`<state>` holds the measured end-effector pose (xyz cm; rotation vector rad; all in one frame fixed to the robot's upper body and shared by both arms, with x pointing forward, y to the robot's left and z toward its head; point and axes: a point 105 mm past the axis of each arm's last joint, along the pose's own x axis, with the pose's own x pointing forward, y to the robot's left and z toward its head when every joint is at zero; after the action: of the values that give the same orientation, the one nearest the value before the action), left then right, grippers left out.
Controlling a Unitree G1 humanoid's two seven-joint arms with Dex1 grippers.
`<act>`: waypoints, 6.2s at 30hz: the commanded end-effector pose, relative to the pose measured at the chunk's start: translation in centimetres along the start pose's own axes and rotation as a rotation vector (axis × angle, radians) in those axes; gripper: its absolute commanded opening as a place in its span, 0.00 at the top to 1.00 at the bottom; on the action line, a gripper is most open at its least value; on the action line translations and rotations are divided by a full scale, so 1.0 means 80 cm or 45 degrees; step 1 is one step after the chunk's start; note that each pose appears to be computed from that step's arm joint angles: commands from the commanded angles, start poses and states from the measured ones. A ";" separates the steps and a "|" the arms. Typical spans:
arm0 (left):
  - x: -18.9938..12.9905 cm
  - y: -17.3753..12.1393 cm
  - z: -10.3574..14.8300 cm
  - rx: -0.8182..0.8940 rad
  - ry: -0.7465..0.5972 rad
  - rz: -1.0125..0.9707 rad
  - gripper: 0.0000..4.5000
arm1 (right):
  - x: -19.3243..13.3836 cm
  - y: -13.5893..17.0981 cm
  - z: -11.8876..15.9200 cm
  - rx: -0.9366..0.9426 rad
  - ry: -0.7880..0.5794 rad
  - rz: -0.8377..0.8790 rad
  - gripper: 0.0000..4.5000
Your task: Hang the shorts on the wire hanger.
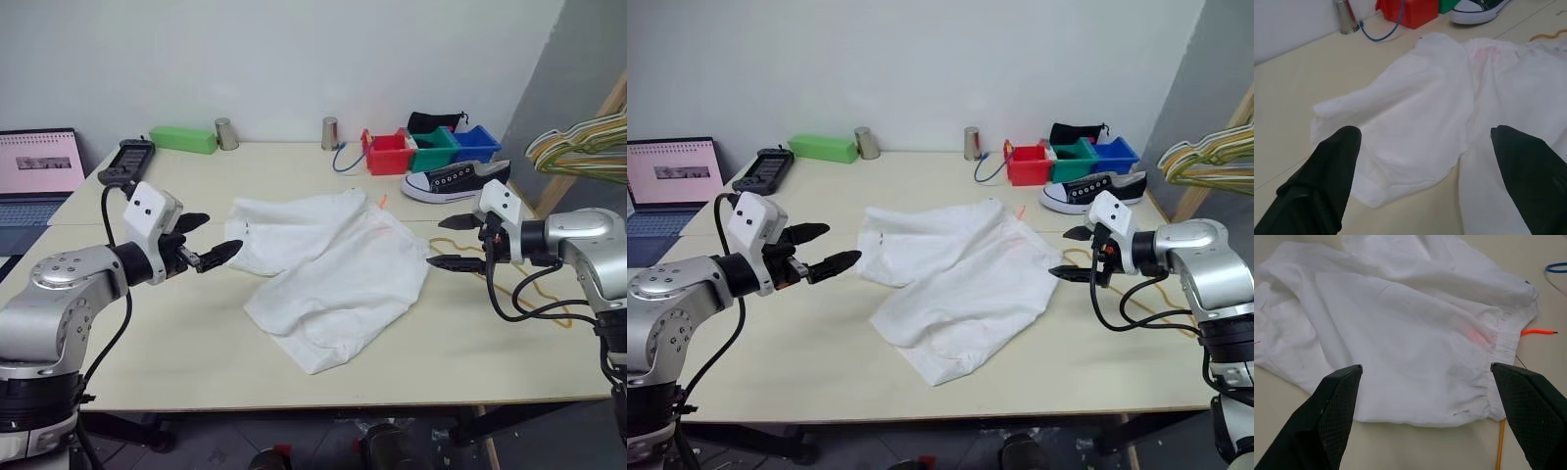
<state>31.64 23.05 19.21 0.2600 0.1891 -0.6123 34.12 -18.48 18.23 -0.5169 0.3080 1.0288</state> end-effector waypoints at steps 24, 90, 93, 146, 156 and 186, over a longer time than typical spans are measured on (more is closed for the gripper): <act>0.073 -0.126 -0.128 0.318 0.340 -0.585 0.10 | 0.006 0.083 0.032 -0.149 0.010 0.292 0.00; -0.022 0.013 -0.029 0.608 0.296 -0.211 0.04 | 0.199 0.050 0.036 -0.482 0.000 0.261 0.00; -0.029 -0.038 -0.032 0.356 0.171 -0.270 0.04 | 0.211 0.050 0.026 -0.506 0.058 0.276 0.00; 0.047 0.039 -0.078 0.416 0.173 0.095 0.03 | 0.159 0.085 -0.045 -0.624 0.309 0.474 1.00; 0.091 0.066 -0.081 0.643 0.255 0.032 0.03 | 0.159 0.082 -0.038 -0.604 0.305 0.439 1.00; -0.027 0.071 -0.053 0.335 0.379 -0.331 0.80 | 0.143 0.089 -0.026 -0.525 0.244 0.445 1.00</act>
<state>33.16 29.46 15.50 0.5744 0.4411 -0.8561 33.85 -8.37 7.92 -0.9749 0.4056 1.3855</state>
